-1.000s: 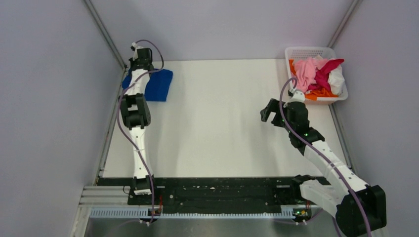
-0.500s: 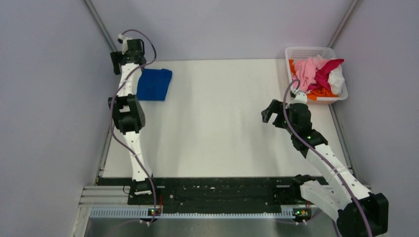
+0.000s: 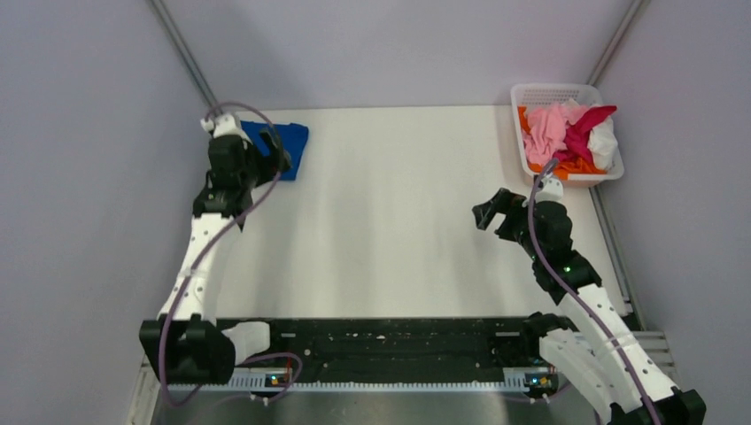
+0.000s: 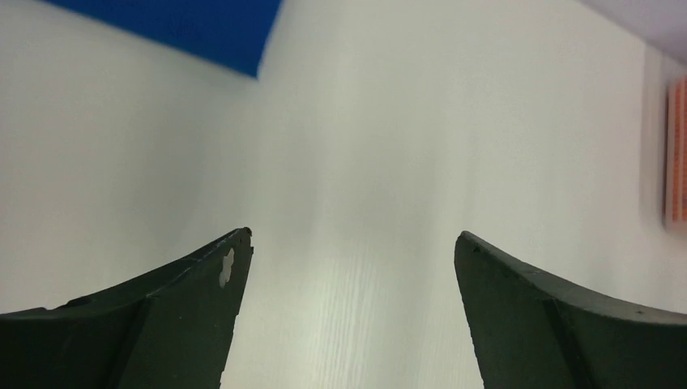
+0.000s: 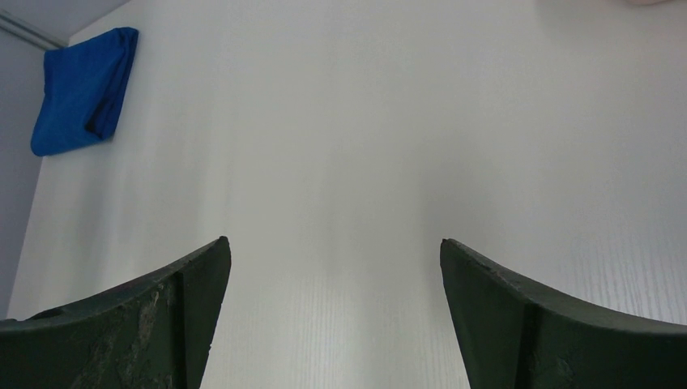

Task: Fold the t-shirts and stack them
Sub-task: Reset both arms

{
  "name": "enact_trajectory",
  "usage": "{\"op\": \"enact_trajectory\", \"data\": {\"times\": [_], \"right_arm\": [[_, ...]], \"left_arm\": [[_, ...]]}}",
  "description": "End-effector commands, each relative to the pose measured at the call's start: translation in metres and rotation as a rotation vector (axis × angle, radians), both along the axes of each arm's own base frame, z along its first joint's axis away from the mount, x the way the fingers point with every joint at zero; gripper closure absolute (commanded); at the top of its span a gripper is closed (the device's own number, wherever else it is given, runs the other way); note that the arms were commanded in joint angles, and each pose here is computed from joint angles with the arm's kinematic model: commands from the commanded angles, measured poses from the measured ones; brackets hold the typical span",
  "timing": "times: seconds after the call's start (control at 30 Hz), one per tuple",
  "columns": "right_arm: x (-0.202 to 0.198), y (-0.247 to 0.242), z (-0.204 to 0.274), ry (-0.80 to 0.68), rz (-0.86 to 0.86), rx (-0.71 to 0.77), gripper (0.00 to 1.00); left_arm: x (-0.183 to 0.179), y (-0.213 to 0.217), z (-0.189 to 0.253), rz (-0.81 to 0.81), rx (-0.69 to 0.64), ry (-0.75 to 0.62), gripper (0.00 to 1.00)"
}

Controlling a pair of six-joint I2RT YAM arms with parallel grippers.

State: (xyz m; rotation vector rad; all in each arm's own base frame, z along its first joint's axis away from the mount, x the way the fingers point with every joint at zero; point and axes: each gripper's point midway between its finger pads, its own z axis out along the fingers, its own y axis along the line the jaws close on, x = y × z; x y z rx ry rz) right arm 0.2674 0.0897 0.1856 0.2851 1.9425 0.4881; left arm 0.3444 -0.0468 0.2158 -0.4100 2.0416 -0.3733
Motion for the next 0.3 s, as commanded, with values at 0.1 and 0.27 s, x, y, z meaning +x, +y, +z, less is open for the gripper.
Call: {"op": "enact_trajectory", "data": {"times": [0.1,0.27], "right_arm": [[-0.009,-0.013,-0.014,0.010,-0.079,0.023,0.01],[-0.009,-0.019,-0.015,-0.008,-0.109,0.019,0.01]], "left_arm": [[-0.055,-0.048,-0.044,-0.163,-0.147,0.002,0.01],[-0.055,-0.041,-0.040,-0.135,-0.125,-0.048,0.01]]}}
